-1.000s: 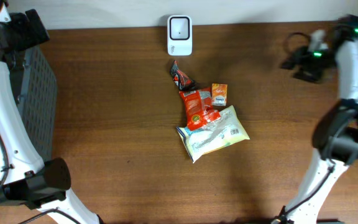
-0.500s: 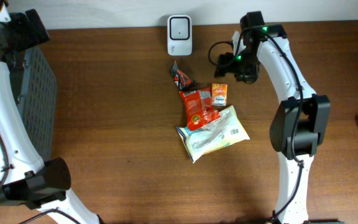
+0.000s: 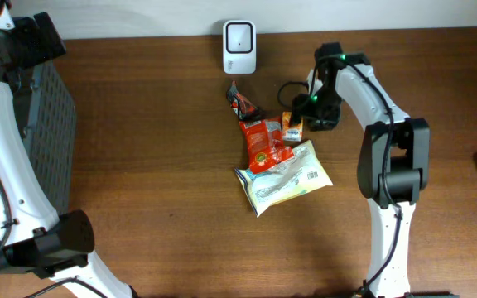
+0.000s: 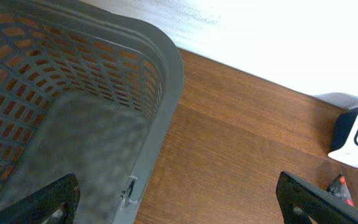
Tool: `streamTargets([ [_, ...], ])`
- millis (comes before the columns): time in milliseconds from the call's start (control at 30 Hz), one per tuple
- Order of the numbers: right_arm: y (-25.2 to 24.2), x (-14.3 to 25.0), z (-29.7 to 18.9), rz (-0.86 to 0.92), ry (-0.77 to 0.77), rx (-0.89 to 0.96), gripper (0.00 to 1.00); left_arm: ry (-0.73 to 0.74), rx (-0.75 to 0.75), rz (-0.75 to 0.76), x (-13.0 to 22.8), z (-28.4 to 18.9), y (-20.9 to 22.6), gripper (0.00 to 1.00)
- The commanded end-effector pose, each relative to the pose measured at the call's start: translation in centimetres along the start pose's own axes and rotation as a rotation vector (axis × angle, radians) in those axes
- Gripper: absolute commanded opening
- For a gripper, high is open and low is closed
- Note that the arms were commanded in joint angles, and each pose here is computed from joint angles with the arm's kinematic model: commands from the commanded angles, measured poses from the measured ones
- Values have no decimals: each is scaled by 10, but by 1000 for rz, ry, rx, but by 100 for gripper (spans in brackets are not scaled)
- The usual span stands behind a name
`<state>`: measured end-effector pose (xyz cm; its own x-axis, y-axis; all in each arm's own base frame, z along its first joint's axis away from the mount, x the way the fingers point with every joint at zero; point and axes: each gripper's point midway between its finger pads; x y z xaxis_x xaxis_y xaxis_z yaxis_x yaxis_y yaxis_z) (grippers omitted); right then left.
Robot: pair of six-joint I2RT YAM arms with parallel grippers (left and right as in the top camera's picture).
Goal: Scan the item barcode
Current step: 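Move the right gripper back toward the snack pile near the scanner, then grasp the small orange snack box with the right gripper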
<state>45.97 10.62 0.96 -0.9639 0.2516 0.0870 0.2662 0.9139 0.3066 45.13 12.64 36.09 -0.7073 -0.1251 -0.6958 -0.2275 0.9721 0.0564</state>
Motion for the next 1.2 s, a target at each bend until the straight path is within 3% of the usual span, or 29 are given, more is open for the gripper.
streamTargets([
  [0,2,6,13,9,30,-44,44,-7,1,-12,-1,-4,1,99],
  [133,10,7,12,6,42,-93,14,-7,1,-12,-1,-4,1,99],
  [200,14,11,12,9,61,-116,4,-7,1,-12,-1,-4,1,99],
  [367,35,16,-4,-21,98,-280,4,-7,1,-12,-1,-4,1,99],
  [533,78,29,-61,-245,131,-779,4,-7,1,-12,-1,-4,1,99],
  [667,89,43,-86,-336,130,-957,4,-7,1,-12,-1,-4,1,99],
  [1167,101,54,-89,-402,130,-1001,4,-7,1,-12,-1,-4,1,99],
])
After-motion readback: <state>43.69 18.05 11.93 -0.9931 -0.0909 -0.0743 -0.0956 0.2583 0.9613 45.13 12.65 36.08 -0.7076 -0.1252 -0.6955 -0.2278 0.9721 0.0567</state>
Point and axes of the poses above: each gripper's point midway between its finger pads, its own z axis out along the fingers, its own y axis along the line the jaws close on, x = y × z, and after that the axes turned 11 degrees about z, right-handed
